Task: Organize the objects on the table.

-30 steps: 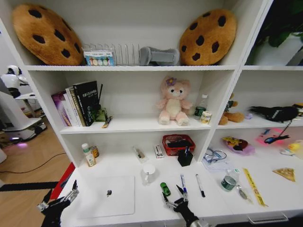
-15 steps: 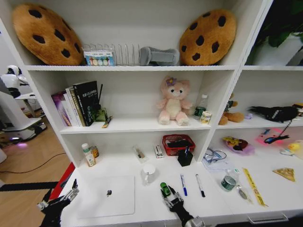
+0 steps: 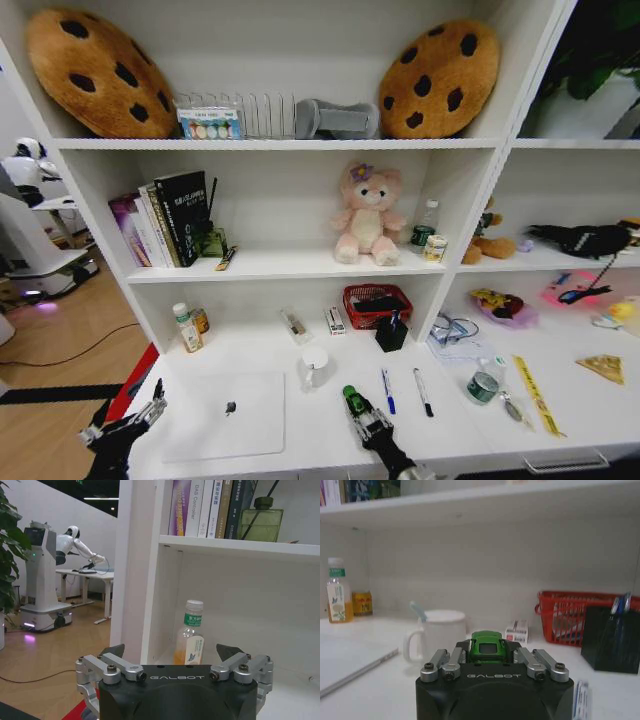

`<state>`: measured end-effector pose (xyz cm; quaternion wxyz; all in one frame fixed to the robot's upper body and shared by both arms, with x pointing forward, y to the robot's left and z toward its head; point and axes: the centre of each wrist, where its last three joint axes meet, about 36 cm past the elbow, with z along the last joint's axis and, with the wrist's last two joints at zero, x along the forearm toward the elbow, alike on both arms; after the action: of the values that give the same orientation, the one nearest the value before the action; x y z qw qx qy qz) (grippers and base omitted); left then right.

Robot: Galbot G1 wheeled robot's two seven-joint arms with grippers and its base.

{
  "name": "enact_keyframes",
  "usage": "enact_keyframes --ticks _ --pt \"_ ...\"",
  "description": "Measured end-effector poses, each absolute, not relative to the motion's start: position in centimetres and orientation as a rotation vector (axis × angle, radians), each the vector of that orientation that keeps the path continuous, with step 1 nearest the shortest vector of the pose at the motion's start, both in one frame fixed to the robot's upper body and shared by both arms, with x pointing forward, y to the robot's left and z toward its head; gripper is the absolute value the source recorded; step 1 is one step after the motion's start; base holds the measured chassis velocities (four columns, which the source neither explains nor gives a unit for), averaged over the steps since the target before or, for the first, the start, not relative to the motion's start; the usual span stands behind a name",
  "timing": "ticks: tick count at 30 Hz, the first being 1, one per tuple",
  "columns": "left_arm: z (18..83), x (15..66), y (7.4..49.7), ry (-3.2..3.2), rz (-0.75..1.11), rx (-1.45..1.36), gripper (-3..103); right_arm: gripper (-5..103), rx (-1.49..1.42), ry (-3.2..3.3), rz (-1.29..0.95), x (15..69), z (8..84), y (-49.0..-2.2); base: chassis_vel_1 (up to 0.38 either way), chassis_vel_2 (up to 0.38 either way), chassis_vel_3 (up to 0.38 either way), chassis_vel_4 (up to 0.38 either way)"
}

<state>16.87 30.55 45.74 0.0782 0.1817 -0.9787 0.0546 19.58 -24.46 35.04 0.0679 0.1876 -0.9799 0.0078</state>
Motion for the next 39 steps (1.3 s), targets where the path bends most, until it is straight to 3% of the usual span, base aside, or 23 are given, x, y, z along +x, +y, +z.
enact_keyframes --ticks 6,16,22,25,32,39 --pt "45.4 16.8 30.3 -2.941 0.167 0.531 100 36 0.535 -3.055 0.037 20.1 42.7 -25.4 0.0 0.0 0.0 0.0" --pt "46.4 16.7 30.2 -3.01 0.088 0.387 100 36 0.715 -3.129 -0.211 25.8 54.3 -25.0 0.0 0.0 0.0 0.0" --pt "46.9 17.1 30.5 -3.044 -0.01 0.29 100 36 0.801 -3.135 -0.213 28.9 55.9 -25.3 0.0 0.0 0.0 0.0" --pt "47.0 17.7 30.5 -3.058 -0.079 0.214 100 36 0.807 -3.139 -0.24 32.9 56.9 -26.0 0.0 0.0 0.0 0.0" --pt "47.1 18.1 30.0 -3.052 -0.085 0.197 100 36 0.878 -3.136 -0.261 38.1 58.9 -25.8 0.0 0.0 0.0 0.0" --pt "46.9 17.8 29.6 -3.039 -0.072 0.232 100 36 0.987 -3.065 -0.259 43.2 58.5 -22.6 0.0 0.0 0.0 0.0"
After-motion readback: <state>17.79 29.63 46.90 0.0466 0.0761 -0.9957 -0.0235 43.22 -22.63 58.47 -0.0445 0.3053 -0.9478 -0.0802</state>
